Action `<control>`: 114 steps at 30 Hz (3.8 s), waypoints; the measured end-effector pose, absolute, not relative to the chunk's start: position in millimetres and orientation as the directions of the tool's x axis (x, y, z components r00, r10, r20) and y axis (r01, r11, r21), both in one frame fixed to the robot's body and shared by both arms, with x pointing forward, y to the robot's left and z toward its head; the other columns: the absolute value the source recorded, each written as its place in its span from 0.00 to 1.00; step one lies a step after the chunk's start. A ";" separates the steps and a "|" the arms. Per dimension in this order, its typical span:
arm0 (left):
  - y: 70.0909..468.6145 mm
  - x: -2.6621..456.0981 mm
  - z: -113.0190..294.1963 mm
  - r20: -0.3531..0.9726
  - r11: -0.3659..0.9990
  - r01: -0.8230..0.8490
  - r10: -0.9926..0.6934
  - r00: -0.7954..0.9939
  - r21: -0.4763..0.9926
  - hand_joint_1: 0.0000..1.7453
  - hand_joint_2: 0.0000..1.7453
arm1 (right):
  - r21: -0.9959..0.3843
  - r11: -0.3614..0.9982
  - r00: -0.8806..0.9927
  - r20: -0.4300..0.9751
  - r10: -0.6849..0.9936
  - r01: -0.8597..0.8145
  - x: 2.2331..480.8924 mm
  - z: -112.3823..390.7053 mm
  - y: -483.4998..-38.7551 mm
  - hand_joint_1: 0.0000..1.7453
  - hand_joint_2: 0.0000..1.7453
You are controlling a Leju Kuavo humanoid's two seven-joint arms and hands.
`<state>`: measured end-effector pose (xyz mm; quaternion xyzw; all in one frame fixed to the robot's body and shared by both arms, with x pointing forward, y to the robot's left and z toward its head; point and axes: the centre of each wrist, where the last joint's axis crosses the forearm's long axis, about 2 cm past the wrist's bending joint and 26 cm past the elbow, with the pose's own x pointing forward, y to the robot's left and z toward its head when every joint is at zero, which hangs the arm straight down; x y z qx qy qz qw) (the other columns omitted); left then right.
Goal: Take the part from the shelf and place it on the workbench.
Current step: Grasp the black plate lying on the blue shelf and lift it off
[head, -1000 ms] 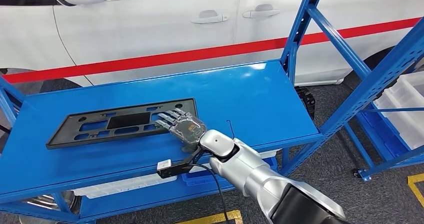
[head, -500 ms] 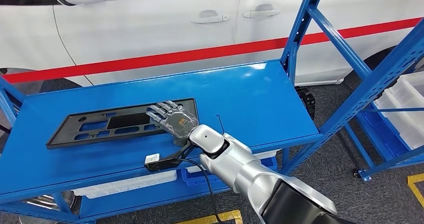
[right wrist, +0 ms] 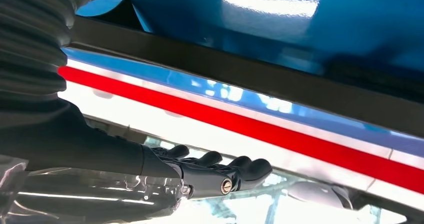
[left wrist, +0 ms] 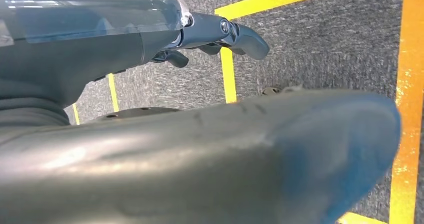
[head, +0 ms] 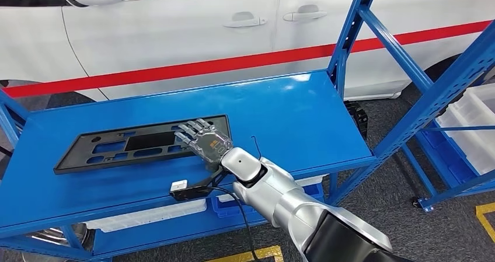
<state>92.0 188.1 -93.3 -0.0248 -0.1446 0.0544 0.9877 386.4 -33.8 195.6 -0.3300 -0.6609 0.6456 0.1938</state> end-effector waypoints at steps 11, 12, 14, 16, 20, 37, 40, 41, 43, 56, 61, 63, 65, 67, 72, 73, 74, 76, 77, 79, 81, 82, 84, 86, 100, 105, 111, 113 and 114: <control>187.4 94.5 -92.6 0.284 0.993 -0.101 0.114 0.952 -0.059 0.00 0.00 | -0.981 -0.056 -0.712 -0.172 0.681 0.184 382.9 197.3 -27.6 0.00 1.00; 187.5 94.4 -92.6 0.284 0.993 -0.101 0.114 0.952 -0.057 0.00 0.00 | -0.981 -0.057 -0.713 -0.174 0.679 0.185 382.7 197.1 -27.4 0.00 1.00; 187.5 94.3 -92.6 0.284 0.993 -0.102 0.114 0.952 -0.056 0.00 0.00 | -0.981 -0.059 -0.714 -0.177 0.677 0.187 382.4 196.9 -27.2 0.00 1.00; 187.4 94.1 -92.6 0.283 0.993 -0.102 0.114 0.952 -0.056 0.00 0.00 | -0.980 -0.061 -0.715 -0.179 0.676 0.188 382.3 196.7 -27.0 0.00 1.00; 187.4 93.5 -92.8 0.277 0.993 -0.105 0.115 0.954 -0.053 0.00 0.00 | -0.980 -0.057 -0.715 -0.179 0.675 0.192 381.9 196.6 -26.7 0.00 1.00; 186.5 98.4 -91.6 0.287 0.995 -0.076 0.093 0.953 -0.069 0.00 0.00 | -0.965 -0.059 -0.727 -0.231 0.646 0.254 381.3 196.8 -26.6 0.00 1.00; 186.0 98.3 -91.6 0.297 0.990 -0.086 0.115 0.948 -0.109 0.00 0.00 | -0.966 -0.058 -0.736 -0.231 0.636 0.253 381.4 196.8 -26.7 0.00 1.00; 186.0 98.3 -91.6 0.301 0.989 -0.090 0.123 0.946 -0.120 0.00 0.00 | -0.966 -0.058 -0.738 -0.232 0.634 0.253 381.5 196.8 -26.8 0.00 1.00; 186.0 98.1 -91.7 0.305 0.987 -0.097 0.132 0.943 -0.128 0.00 0.00 | -0.966 -0.058 -0.741 -0.232 0.630 0.253 381.7 197.1 -26.8 0.00 1.00; 185.7 94.5 -92.4 0.300 0.986 -0.107 0.142 0.943 -0.130 0.00 0.00 | -0.970 -0.071 -0.733 -0.224 0.642 0.234 383.2 191.2 -32.9 0.00 1.00; 185.5 96.6 -91.9 0.296 0.987 -0.094 0.129 0.947 -0.132 0.00 0.00 | -0.975 -0.063 -0.742 -0.205 0.638 0.215 384.5 189.5 -36.4 0.00 1.00; 185.5 97.9 -91.7 0.294 0.987 -0.088 0.126 0.948 -0.138 0.00 0.00 | -0.978 -0.059 -0.756 -0.192 0.625 0.200 384.8 189.2 -36.9 0.50 1.00; 185.6 97.9 -91.7 0.291 0.986 -0.086 0.124 0.949 -0.140 0.00 0.00 | -0.982 -0.058 -0.766 -0.178 0.618 0.181 384.2 186.9 -37.8 1.00 1.00; 186.1 97.2 -91.9 0.289 0.987 -0.088 0.124 0.949 -0.133 0.00 0.00 | -0.986 -0.051 -0.771 -0.156 0.618 0.160 383.4 183.9 -39.3 1.00 1.00; 186.8 96.9 -92.1 0.287 0.989 -0.101 0.128 0.949 -0.109 0.00 0.00 | -0.990 -0.025 -0.775 -0.127 0.619 0.141 385.4 185.1 -41.5 1.00 1.00; 186.4 96.9 -92.0 0.287 0.989 -0.101 0.129 0.949 -0.109 0.00 0.00 | -0.990 -0.024 -0.775 -0.126 0.619 0.142 386.0 185.6 -42.0 1.00 1.00; 186.5 96.9 -92.0 0.287 0.989 -0.101 0.129 0.949 -0.108 0.00 0.00 | -0.989 -0.022 -0.775 -0.126 0.620 0.143 386.2 185.9 -42.2 1.00 1.00; 186.5 96.1 -92.2 0.285 0.989 -0.102 0.129 0.950 -0.108 0.00 0.00 | -0.989 -0.019 -0.774 -0.124 0.621 0.144 386.8 186.3 -42.7 1.00 1.00; 186.5 96.2 -92.2 0.285 0.989 -0.103 0.130 0.950 -0.108 0.00 0.00 | -0.989 -0.017 -0.773 -0.125 0.622 0.146 387.3 187.1 -42.8 1.00 1.00; 186.6 96.8 -92.0 0.287 0.989 -0.103 0.130 0.949 -0.105 0.00 0.00 | -0.988 -0.004 -0.776 -0.122 0.619 0.152 388.5 189.9 -42.6 1.00 1.00; 186.8 97.2 -92.0 0.288 0.989 -0.104 0.129 0.949 -0.101 0.00 0.00 | -0.988 0.022 -0.781 -0.107 0.616 0.153 389.4 193.2 -41.8 1.00 1.00; 186.8 97.4 -92.0 0.289 0.989 -0.104 0.130 0.949 -0.101 0.00 0.00 | -0.988 0.040 -0.782 -0.095 0.616 0.152 389.8 195.4 -41.2 1.00 1.00; 187.1 98.1 -91.9 0.294 0.990 -0.106 0.130 0.947 -0.098 0.00 0.00 | -0.986 0.081 -0.784 -0.068 0.617 0.148 392.0 202.1 -40.2 1.00 1.00; 187.6 99.1 -91.7 0.299 0.990 -0.111 0.134 0.945 -0.093 0.00 0.00 | -0.981 0.123 -0.785 -0.044 0.618 0.152 396.3 212.7 -39.9 1.00 1.00; 194.0 94.4 -93.9 0.306 0.983 -0.173 0.185 0.934 -0.068 0.00 0.00 | -0.894 0.350 -0.733 0.037 0.680 0.279 446.5 308.7 -73.8 1.00 1.00; 197.4 87.6 -96.0 0.318 0.979 -0.194 0.205 0.926 -0.066 0.00 0.00 | -0.780 0.596 -0.745 0.281 0.605 0.190 471.7 379.0 -108.4 1.00 1.00; 198.8 84.4 -96.9 0.331 0.977 -0.202 0.215 0.919 -0.073 0.00 0.00 | -0.640 0.754 -0.755 0.421 0.504 0.147 478.6 419.0 -132.1 1.00 1.00; 198.6 84.5 -96.9 0.350 0.974 -0.206 0.225 0.910 -0.090 0.00 0.25 | -0.584 0.806 -0.749 0.494 0.441 0.090 479.6 420.5 -136.1 1.00 1.00; 198.4 84.5 -96.9 0.366 0.972 -0.208 0.232 0.901 -0.105 0.00 0.50 | -0.542 0.839 -0.741 0.545 0.391 0.044 480.3 420.7 -138.2 1.00 1.00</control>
